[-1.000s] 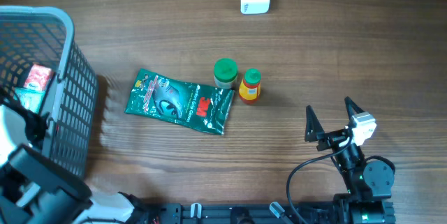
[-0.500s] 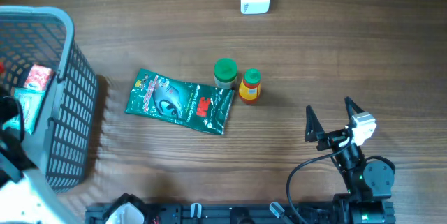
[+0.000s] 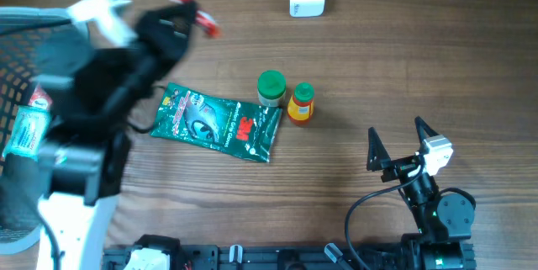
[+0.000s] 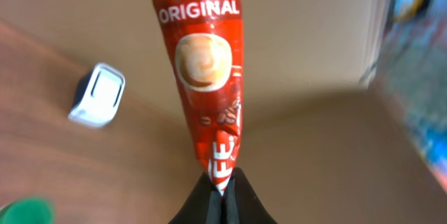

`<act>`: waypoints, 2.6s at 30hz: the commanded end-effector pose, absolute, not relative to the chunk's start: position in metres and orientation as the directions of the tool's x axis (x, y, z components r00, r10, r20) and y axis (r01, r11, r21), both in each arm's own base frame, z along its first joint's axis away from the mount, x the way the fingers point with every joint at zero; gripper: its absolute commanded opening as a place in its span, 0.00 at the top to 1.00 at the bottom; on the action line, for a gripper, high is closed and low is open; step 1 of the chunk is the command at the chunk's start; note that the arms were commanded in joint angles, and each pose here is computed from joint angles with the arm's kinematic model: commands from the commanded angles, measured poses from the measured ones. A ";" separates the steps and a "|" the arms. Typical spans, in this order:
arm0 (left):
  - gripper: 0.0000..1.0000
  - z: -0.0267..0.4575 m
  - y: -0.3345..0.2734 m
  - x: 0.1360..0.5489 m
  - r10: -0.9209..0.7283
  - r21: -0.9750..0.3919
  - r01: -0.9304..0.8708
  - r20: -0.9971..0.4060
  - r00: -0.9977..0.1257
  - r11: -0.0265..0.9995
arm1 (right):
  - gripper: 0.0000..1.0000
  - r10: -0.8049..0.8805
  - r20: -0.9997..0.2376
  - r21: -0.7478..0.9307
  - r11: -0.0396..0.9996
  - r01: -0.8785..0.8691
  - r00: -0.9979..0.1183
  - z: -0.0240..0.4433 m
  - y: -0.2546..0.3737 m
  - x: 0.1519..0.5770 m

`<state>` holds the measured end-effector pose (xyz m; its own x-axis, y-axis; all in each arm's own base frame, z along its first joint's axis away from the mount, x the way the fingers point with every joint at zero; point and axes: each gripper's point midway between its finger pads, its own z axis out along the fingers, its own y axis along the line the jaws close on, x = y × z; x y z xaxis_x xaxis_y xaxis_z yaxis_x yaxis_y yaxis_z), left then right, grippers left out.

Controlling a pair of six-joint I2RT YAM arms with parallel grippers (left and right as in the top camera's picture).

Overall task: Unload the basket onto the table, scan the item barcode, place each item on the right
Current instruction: 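Carry the Nescafe sachet out and drop it onto the glove pack, then reach the left gripper into the basket and grasp the mint-green wipes pack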

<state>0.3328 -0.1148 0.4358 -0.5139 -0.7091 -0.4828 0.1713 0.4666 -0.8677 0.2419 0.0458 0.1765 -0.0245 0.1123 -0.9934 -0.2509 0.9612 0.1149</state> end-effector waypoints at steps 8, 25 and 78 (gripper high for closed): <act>0.96 0.268 -0.146 0.289 -0.701 -0.589 -0.449 -0.310 -0.642 0.672 | 0.00 0.127 -0.992 0.128 0.962 -0.239 -0.020 0.178 0.044 0.242; 0.96 0.089 -0.242 0.240 -0.914 -0.210 -0.891 -0.044 -0.403 0.403 | 0.00 0.128 -0.992 0.129 0.962 -0.240 -0.020 0.178 0.044 0.242; 0.00 0.411 0.189 0.209 -0.559 -0.815 -0.575 -0.509 0.654 0.070 | 0.00 0.127 -0.992 0.128 0.962 -0.239 -0.021 0.178 0.044 0.242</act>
<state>0.2129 0.1501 0.4377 0.6245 -0.6482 -0.4357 -0.4444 0.1639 -0.8807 0.2419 0.0458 0.1766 -0.0241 0.1123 -0.9934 -0.2510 0.9612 0.1148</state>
